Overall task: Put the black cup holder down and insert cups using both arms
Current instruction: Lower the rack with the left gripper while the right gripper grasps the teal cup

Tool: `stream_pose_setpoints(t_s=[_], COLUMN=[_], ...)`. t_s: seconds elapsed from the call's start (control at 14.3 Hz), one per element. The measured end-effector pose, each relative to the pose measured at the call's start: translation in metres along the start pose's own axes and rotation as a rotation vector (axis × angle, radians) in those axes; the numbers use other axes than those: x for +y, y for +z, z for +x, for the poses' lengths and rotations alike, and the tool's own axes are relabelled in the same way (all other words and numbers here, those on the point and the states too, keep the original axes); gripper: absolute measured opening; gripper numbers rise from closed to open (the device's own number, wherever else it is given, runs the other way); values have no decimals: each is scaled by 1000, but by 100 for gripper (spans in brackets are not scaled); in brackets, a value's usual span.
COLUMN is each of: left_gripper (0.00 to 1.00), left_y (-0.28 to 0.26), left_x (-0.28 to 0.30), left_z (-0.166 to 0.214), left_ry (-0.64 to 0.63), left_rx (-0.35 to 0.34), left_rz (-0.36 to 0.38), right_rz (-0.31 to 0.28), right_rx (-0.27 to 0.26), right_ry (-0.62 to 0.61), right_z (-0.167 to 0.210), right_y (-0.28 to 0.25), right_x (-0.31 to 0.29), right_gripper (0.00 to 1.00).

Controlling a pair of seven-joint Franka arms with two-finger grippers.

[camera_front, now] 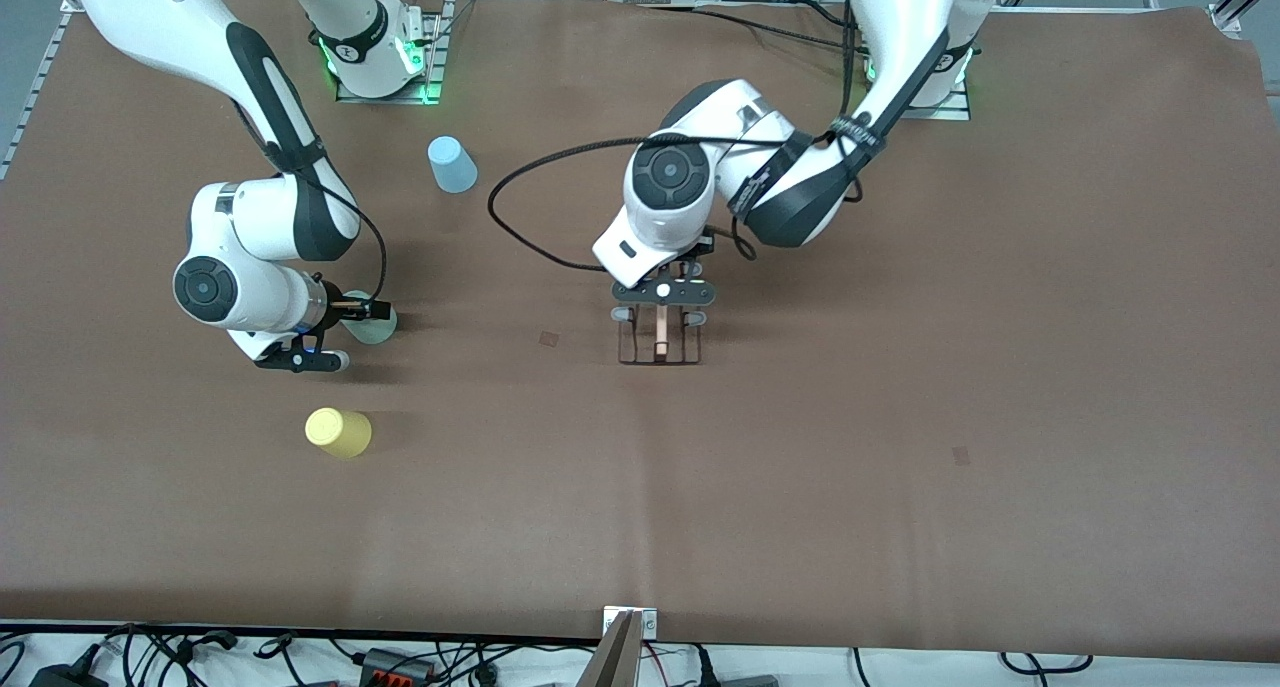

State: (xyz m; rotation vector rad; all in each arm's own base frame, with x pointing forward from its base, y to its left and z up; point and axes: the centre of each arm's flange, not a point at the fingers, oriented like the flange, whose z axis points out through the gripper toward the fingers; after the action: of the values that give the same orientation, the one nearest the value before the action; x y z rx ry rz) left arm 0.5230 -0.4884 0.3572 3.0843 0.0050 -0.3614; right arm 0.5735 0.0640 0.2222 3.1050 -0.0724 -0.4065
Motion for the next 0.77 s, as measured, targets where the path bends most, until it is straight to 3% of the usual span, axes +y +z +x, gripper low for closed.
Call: stream_pose_setpoints(t_s=[0.35, 0.56, 0.77], left_gripper=[16, 16, 16], left_y=[5, 7, 15], left_x=[20, 32, 39], left_z=[-6, -14, -16], left_ry=[-36, -33, -26], left_rx=[29, 41, 43], left_rz=[-34, -47, -53], right_rz=[0, -1, 0], right_rx=[-2, 0, 6], right_ry=[-2, -4, -8], right_z=[0, -1, 0], right_y=[0, -2, -5], right_x=[-1, -2, -4], right_gripper=[96, 66, 66])
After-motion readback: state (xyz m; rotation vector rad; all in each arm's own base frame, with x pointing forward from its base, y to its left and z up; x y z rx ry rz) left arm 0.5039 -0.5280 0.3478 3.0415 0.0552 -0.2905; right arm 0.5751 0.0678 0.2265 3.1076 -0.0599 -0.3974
